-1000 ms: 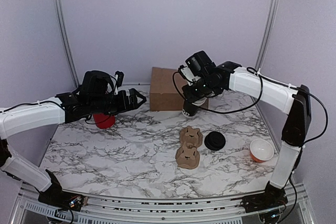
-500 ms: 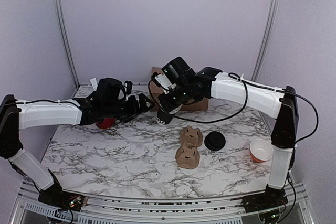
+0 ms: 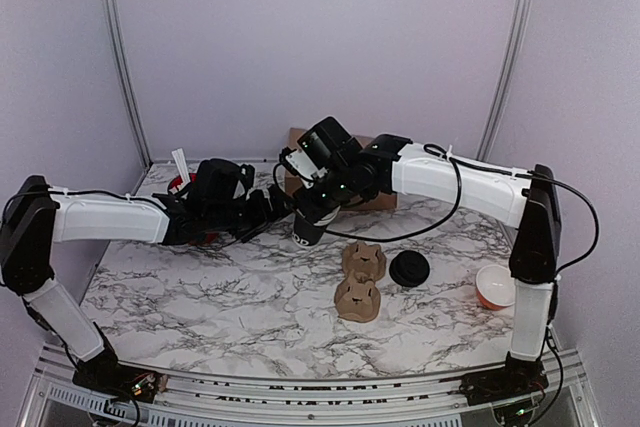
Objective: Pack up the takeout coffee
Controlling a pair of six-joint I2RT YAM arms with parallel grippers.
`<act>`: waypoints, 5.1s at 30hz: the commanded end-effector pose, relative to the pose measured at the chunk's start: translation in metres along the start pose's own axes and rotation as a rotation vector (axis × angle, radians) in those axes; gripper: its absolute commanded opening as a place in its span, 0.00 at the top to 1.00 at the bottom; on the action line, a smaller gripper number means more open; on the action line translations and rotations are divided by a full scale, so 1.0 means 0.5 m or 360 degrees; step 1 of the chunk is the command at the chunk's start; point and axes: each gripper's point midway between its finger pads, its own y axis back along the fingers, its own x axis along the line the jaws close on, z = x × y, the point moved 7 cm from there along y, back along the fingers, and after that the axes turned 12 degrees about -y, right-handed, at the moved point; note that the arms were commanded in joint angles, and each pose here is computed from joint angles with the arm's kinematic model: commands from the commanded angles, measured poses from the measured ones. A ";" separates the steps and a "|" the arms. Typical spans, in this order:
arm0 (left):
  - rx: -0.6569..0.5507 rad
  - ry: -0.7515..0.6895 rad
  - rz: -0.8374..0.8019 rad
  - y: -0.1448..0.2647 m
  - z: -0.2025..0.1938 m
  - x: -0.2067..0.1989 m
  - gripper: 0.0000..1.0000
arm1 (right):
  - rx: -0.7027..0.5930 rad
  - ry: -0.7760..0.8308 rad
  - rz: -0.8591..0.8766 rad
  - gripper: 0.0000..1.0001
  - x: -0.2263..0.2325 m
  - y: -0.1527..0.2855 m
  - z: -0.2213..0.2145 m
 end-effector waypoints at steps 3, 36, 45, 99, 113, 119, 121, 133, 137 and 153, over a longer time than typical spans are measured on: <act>-0.0029 0.0011 0.0063 -0.018 -0.013 0.020 0.01 | -0.0084 0.0005 0.0028 1.00 0.030 0.020 0.029; -0.0095 -0.0155 0.0107 0.002 0.024 0.001 0.01 | -0.0300 -0.0018 -0.0292 1.00 -0.028 0.168 0.078; -0.0102 -0.0218 0.0130 0.025 0.032 -0.005 0.01 | -0.0255 -0.0167 -0.0413 1.00 -0.139 0.189 0.035; -0.0141 -0.0420 0.0135 0.119 0.049 -0.028 0.01 | -0.0035 -0.0730 -0.0477 0.15 -0.361 0.172 -0.200; -0.0090 -0.0420 0.0147 0.108 0.036 -0.023 0.01 | 0.0077 -0.0904 -0.0369 0.07 -0.374 0.092 -0.335; -0.0079 -0.0419 0.0169 0.109 0.032 -0.017 0.01 | 0.0115 -0.0936 -0.0332 0.12 -0.379 0.071 -0.354; -0.0076 -0.0419 0.0168 0.108 0.032 -0.017 0.01 | 0.0136 -0.0946 -0.0322 0.14 -0.378 0.064 -0.362; -0.0050 -0.0404 0.0162 0.096 0.028 -0.017 0.01 | 0.0185 -0.0976 -0.0362 0.18 -0.383 0.048 -0.386; -0.0045 -0.0402 0.0166 0.095 0.026 -0.015 0.01 | 0.0196 -0.0983 -0.0347 0.21 -0.381 0.041 -0.388; 0.0044 -0.0440 0.0203 0.077 0.016 -0.014 0.01 | 0.0162 -0.0933 -0.0395 0.30 -0.364 0.062 -0.354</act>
